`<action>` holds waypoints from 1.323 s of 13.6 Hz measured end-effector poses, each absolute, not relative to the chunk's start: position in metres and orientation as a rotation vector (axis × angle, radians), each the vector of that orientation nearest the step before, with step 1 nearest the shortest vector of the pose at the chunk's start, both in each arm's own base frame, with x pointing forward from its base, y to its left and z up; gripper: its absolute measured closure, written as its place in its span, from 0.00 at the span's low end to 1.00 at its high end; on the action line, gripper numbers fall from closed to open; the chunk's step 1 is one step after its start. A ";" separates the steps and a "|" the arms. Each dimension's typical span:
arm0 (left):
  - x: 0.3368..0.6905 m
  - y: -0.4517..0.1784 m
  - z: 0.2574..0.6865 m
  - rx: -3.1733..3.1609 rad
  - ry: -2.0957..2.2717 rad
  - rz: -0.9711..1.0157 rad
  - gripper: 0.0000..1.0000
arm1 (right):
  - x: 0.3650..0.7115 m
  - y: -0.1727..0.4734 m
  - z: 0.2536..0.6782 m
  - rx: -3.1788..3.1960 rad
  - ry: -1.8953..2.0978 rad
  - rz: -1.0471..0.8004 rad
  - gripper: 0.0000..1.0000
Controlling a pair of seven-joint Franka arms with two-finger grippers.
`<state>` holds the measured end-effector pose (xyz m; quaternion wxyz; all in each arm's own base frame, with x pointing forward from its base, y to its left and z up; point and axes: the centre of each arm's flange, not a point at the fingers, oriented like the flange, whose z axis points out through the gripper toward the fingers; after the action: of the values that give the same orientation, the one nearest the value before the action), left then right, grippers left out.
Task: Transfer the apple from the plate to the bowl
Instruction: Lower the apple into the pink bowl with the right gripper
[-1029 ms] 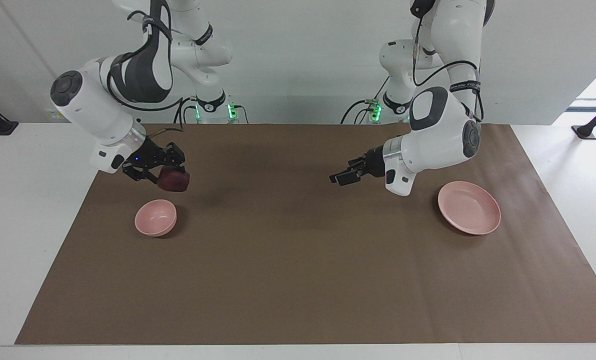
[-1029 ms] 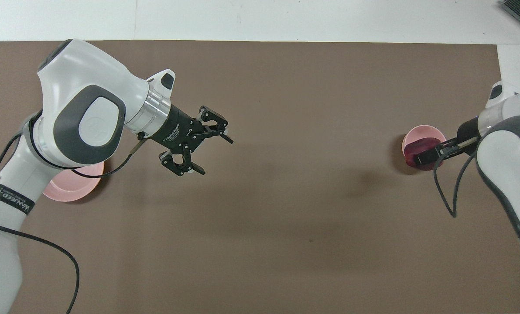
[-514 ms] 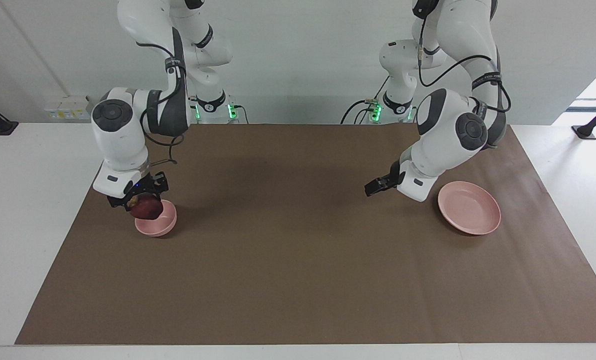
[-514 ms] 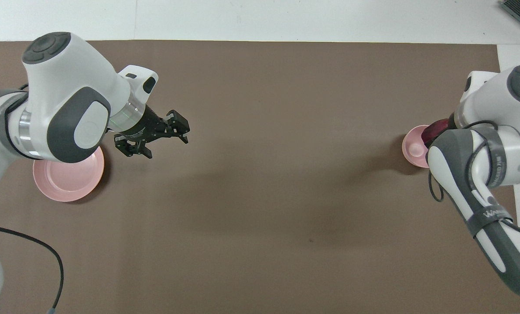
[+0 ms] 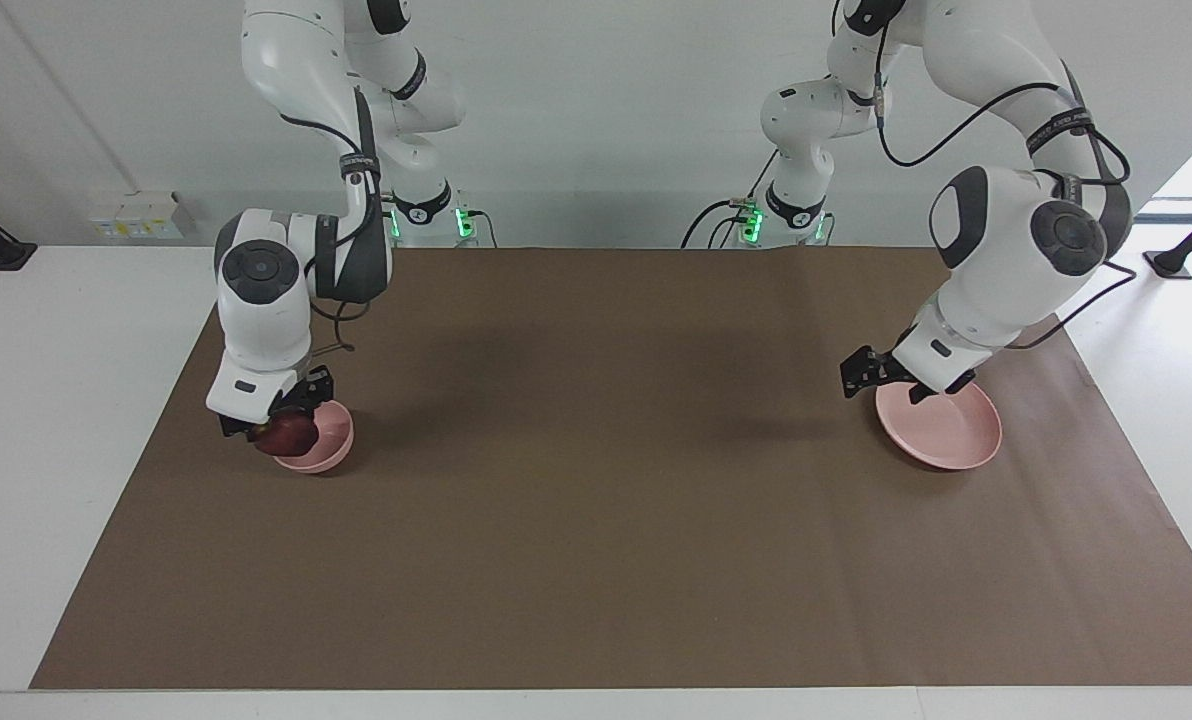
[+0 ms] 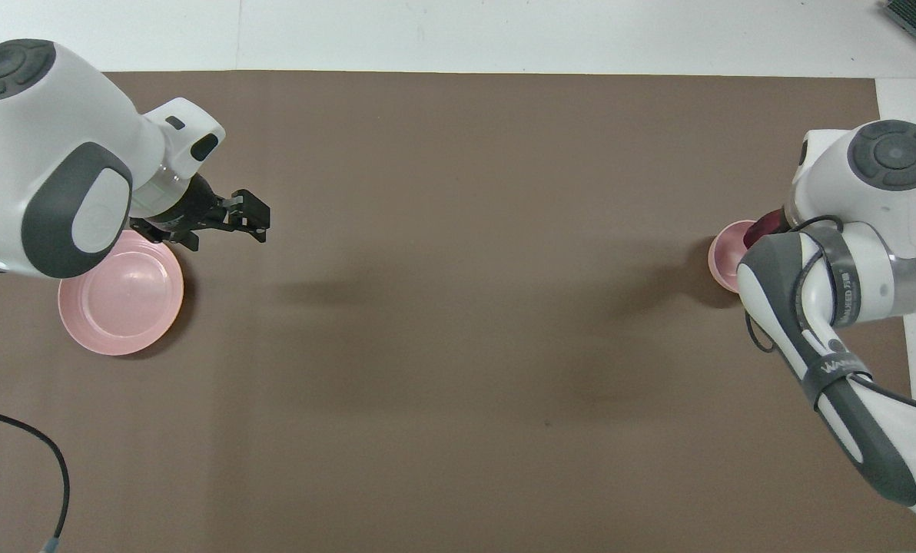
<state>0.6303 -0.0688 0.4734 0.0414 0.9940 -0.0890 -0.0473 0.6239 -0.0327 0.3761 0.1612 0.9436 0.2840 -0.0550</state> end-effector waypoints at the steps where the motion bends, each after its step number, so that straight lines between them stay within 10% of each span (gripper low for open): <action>1: 0.629 -0.063 0.481 3.046 -0.286 -0.125 0.00 | 0.623 -0.028 0.374 2.696 0.804 -0.159 0.15; 18: 0.603 -0.038 0.563 3.135 -0.103 -0.008 0.00 | 0.622 -0.025 0.331 2.704 0.792 -0.164 0.18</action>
<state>0.6032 -0.0380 0.5630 0.0023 0.9995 -0.0328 -0.0026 0.6216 -0.0255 0.3307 0.1589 0.9459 0.2770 -0.0574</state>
